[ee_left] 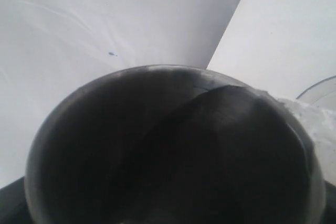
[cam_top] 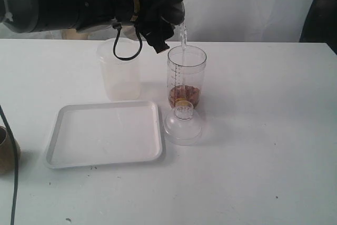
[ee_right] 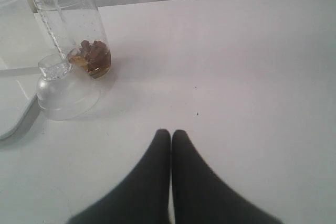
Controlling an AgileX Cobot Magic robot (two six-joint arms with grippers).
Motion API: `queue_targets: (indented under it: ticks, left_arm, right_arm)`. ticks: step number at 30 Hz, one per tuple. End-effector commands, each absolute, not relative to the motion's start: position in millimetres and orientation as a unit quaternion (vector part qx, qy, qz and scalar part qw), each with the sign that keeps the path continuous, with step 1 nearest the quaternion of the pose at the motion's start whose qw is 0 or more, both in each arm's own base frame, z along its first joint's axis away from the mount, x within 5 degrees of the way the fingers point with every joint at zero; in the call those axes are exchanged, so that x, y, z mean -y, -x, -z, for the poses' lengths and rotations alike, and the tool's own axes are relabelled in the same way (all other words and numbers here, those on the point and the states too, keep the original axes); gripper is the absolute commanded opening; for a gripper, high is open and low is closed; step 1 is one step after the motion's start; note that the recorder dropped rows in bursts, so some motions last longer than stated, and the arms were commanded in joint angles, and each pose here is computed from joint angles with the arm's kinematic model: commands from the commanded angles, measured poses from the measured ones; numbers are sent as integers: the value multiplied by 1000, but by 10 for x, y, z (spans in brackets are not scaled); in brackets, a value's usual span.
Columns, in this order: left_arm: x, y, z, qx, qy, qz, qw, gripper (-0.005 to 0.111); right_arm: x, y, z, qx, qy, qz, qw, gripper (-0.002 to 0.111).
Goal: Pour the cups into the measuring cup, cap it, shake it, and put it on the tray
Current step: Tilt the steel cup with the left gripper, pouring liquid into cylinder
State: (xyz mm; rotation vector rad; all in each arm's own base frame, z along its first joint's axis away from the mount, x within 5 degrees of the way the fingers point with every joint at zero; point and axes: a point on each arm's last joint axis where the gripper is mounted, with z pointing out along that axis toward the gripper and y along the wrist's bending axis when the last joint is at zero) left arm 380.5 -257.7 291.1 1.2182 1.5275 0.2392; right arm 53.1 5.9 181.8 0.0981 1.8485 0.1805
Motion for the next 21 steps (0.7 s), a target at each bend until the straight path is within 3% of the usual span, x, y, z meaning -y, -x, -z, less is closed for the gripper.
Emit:
queue_targets:
  ticks: [1, 21]
  left_arm:
    - [2596, -3778, -3069, -618, -524, -104, 577, 0]
    - [2595, -3781, -3074, -601, -541, -123, 575, 0]
  right_arm:
    - [-60, -530, -1812, -794, -41, -80, 601, 0]
    - [-60, -530, -1812, -794, -41, -80, 601, 0]
